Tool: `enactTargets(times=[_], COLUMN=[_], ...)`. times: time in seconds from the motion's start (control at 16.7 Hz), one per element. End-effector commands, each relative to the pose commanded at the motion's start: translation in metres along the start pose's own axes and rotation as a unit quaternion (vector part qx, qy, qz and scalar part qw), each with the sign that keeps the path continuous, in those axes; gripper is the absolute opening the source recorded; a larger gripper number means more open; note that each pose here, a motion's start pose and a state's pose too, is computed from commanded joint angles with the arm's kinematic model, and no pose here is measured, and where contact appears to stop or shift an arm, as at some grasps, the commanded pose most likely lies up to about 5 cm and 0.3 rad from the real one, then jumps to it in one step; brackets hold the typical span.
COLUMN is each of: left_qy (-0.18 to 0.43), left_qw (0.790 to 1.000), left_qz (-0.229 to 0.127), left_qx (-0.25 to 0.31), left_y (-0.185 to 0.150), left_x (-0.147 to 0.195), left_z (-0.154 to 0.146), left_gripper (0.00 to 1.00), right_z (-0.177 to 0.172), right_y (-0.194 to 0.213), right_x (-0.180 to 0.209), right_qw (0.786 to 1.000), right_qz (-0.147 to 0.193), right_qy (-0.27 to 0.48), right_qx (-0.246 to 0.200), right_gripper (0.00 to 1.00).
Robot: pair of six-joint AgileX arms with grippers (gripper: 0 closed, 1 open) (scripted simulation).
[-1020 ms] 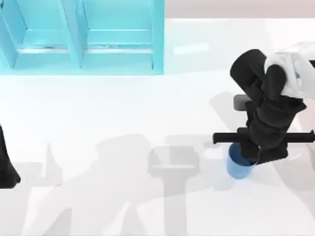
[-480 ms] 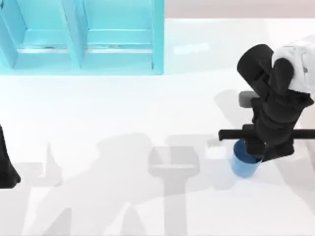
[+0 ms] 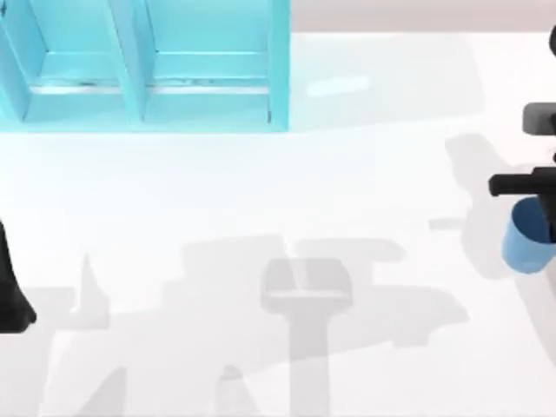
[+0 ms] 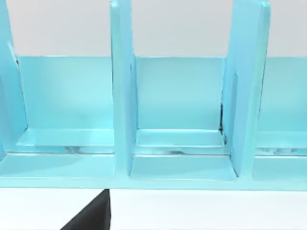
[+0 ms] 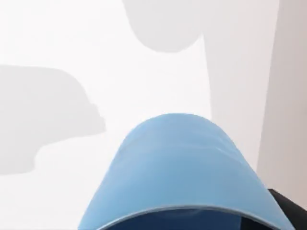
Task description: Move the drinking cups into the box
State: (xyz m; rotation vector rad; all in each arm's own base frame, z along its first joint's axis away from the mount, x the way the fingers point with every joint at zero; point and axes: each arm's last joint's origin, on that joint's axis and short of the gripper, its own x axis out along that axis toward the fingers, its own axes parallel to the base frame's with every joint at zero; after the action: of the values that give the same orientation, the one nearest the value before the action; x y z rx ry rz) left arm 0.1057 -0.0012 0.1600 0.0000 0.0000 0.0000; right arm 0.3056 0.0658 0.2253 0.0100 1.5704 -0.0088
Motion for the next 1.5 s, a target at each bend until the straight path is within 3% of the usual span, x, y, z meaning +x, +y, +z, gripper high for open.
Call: enactTargets(times=[0.6, 0.9, 1.2, 1.5], left_qy=[0.0, 0.0, 0.0, 0.0], left_qw=[1.0, 1.0, 1.0, 1.0], left_qz=[0.0, 0.0, 0.0, 0.0], left_qx=[0.0, 0.0, 0.0, 0.0], left_y=[0.0, 0.0, 0.0, 0.0], left_x=[0.0, 0.0, 0.0, 0.0], left_z=[0.0, 0.0, 0.0, 0.0], left_gripper=[1.0, 1.0, 1.0, 1.0], right_z=[0.009, 0.033, 0.021, 0.013], right_y=[-0.03, -0.12, -0.226, -0.252], right_x=[-0.014, -0.029, -0.046, -0.054], right_qw=[1.0, 1.0, 1.0, 1.0], right_qz=[0.001, 0.009, 0.015, 0.014], right_qy=[0.008, 0.014, 0.005, -0.006], right_qx=[-0.002, -0.005, -0.001, -0.001], right_gripper=[0.0, 0.0, 0.0, 0.0])
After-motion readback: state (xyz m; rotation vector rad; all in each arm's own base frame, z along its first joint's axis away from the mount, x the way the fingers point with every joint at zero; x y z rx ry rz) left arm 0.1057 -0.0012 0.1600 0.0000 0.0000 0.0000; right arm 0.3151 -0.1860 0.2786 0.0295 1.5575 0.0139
